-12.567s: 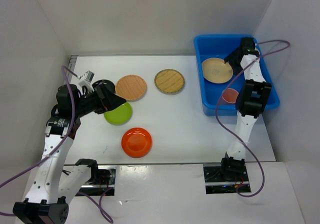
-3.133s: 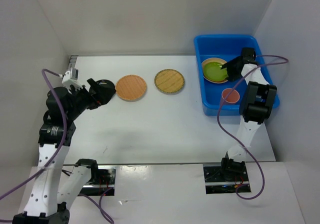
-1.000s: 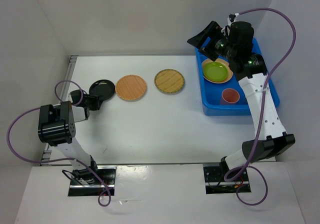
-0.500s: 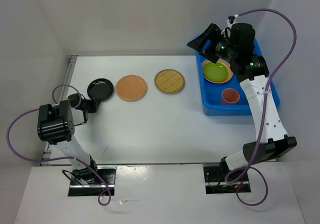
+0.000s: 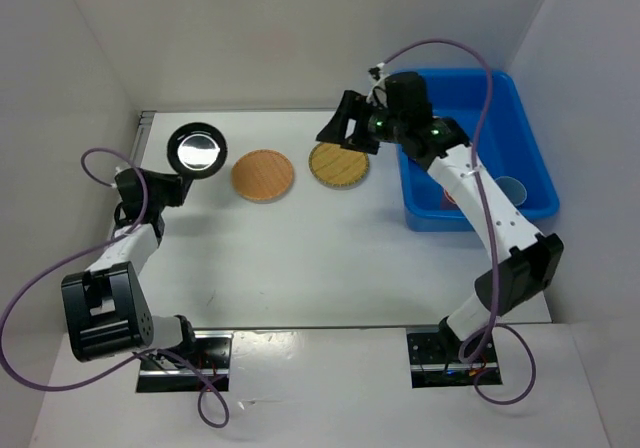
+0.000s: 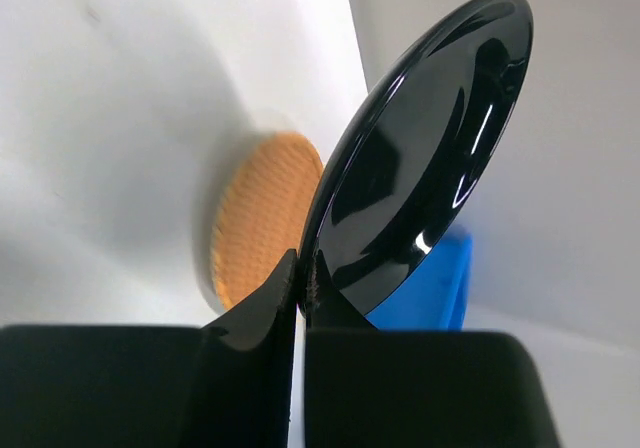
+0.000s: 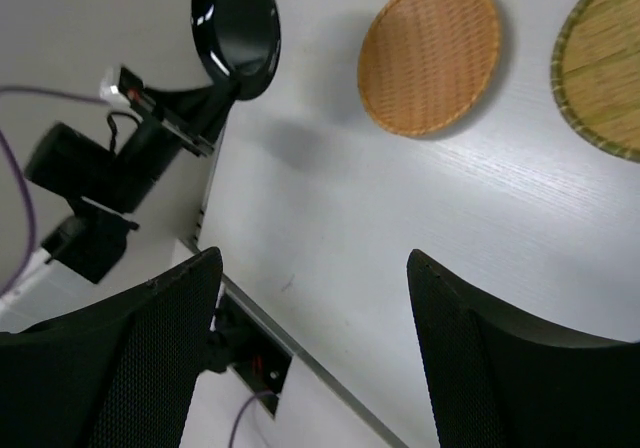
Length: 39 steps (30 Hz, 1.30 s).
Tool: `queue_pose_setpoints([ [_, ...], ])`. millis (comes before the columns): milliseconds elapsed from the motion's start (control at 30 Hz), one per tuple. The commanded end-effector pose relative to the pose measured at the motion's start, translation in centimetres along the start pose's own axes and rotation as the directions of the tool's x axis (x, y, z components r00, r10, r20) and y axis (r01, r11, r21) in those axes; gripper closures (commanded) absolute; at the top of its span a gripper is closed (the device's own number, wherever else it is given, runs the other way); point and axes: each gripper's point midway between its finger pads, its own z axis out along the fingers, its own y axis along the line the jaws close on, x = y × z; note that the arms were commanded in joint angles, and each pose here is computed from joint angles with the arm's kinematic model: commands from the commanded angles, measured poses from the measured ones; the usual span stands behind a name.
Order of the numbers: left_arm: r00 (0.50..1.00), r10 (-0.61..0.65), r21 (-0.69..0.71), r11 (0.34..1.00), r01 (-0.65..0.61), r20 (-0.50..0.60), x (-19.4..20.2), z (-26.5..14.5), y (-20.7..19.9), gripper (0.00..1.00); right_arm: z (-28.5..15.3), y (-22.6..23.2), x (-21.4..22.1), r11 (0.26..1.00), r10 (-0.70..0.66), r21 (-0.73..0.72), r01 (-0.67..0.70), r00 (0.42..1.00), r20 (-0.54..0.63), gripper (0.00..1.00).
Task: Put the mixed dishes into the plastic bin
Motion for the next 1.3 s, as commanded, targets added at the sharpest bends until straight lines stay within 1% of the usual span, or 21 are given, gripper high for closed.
queue_pose_setpoints([
  [0, 0.986, 0.07, 0.072, 0.996, -0.06, -0.151, 4.1, -1.3, -2.5, 1.0, 3.1, 2.7, 1.8, 0.986, -0.139, -0.097, 0.134, 0.989, -0.045, 0.2],
  [33, 0.977, 0.078, 0.09, 0.994, -0.061, -0.197, 5.2, -1.6, -2.8, 1.0, 4.6, 2.4, 2.5, 0.985, -0.153, -0.087, 0.147, 0.985, -0.073, 0.2],
  [100, 0.961, 0.132, 0.157, 0.983, -0.095, -0.245, 6.5, -2.3, -4.5, 1.0, 6.1, 2.4, 3.5, 0.978, -0.199, -0.09, 0.19, 0.976, -0.094, 0.19],
  [133, 0.942, 0.154, 0.18, 0.978, -0.103, -0.297, 7.3, -2.6, -4.8, 1.0, 7.3, 1.8, 4.5, 0.979, -0.194, -0.083, 0.185, 0.973, -0.127, 0.19],
  [233, 0.902, 0.24, 0.227, 0.96, -0.166, -0.358, 8.3, -3.5, -5.9, 1.0, 8.7, 1.7, 4.3, 0.975, -0.208, -0.099, 0.196, 0.97, -0.124, 0.19],
  [267, 0.893, 0.249, 0.231, 0.958, -0.17, -0.375, 8.7, -3.7, -5.7, 1.0, 8.9, 1.7, 4.7, 0.975, -0.206, -0.111, 0.191, 0.968, -0.14, 0.19],
  [333, 0.874, 0.266, 0.265, 0.95, -0.165, -0.407, 9.5, -4.6, -6.3, 1.0, 9.5, 2.3, 4.2, 0.972, -0.212, -0.129, 0.196, 0.969, -0.129, 0.19],
  [367, 0.856, 0.281, 0.285, 0.944, -0.165, -0.434, 9.9, -5.1, -6.6, 1.0, 10.5, 2.0, 4.8, 0.97, -0.223, -0.129, 0.205, 0.964, -0.147, 0.19],
  [500, 0.809, 0.354, 0.34, 0.918, -0.205, -0.469, 11.3, -6.8, -7.1, 1.0, 11.7, 2.6, 5.9, 0.963, -0.241, -0.164, 0.213, 0.954, -0.179, 0.18],
  [600, 0.776, 0.381, 0.377, 0.904, -0.2, -0.502, 12.0, -7.8, -7.3, 1.0, 12.1, 3.4, 6.1, 0.957, -0.246, -0.2, 0.211, 0.954, -0.172, 0.18],
  [633, 0.761, 0.385, 0.375, 0.905, -0.2, -0.522, 12.6, -8.0, -6.8, 1.0, 12.5, 3.5, 6.9, 0.955, -0.248, -0.211, 0.206, 0.949, -0.194, 0.18],
  [700, 0.758, 0.394, 0.377, 0.902, -0.209, -0.521, 12.7, -8.7, -6.8, 1.0, 12.7, 4.0, 6.6, 0.952, -0.252, -0.225, 0.208, 0.949, -0.188, 0.18],
  [767, 0.736, 0.421, 0.404, 0.889, -0.217, -0.531, 13.2, -9.3, -6.9, 1.0, 13.7, 3.8, 7.4, 0.953, -0.252, -0.224, 0.205, 0.945, -0.209, 0.18],
  [800, 0.736, 0.421, 0.404, 0.889, -0.217, -0.531, 13.2, -9.3, -6.9, 1.0, 13.6, 4.6, 7.6, 0.946, -0.262, -0.247, 0.209, 0.942, -0.208, 0.18],
  [933, 0.712, 0.442, 0.418, 0.88, -0.227, -0.546, 13.9, -9.7, -6.9, 1.0, 14.4, 5.3, 9.1, 0.939, -0.27, -0.282, 0.196, 0.929, -0.253, 0.19],
  [1000, 0.712, 0.448, 0.425, 0.876, -0.229, -0.54, 13.9, -9.9, -7.1, 1.0, 14.8, 5.5, 10.0, 0.934, -0.286, -0.296, 0.201, 0.915, -0.283, 0.24],
  [1033, 0.703, 0.459, 0.441, 0.869, -0.226, -0.543, 14.2, -10.2, -7.6, 1.0, 15.0, 5.0, 10.4, 0.938, -0.28, -0.287, 0.194, 0.912, -0.299, 0.27],
  [1133, 0.685, 0.475, 0.455, 0.861, -0.229, -0.553, 14.3, -10.0, -7.5, 1.0, 15.2, 5.0, 11.1, 0.933, -0.286, -0.309, 0.184, 0.901, -0.325, 0.43],
  [1167, 0.686, 0.48, 0.462, 0.856, -0.231, -0.547, 14.2, -10.1, -7.9, 1.0, 15.2, 5.0, 11.1, 0.933, -0.286, -0.309, 0.184, 0.901, -0.325, 0.56],
  [1233, 0.675, 0.492, 0.469, 0.851, -0.238, -0.55, 14.3, -10.0, -7.8, 1.0, 15.3, 4.8, 11.4, 0.935, -0.283, -0.305, 0.181, 0.9, -0.333, 0.68],
  [1267, 0.674, 0.487, 0.462, 0.855, -0.236, -0.556, 14.3, -9.8, -7.7, 1.0, 15.3, 4.8, 11.4, 0.935, -0.283, -0.305, 0.181, 0.9, -0.333, 0.8],
])
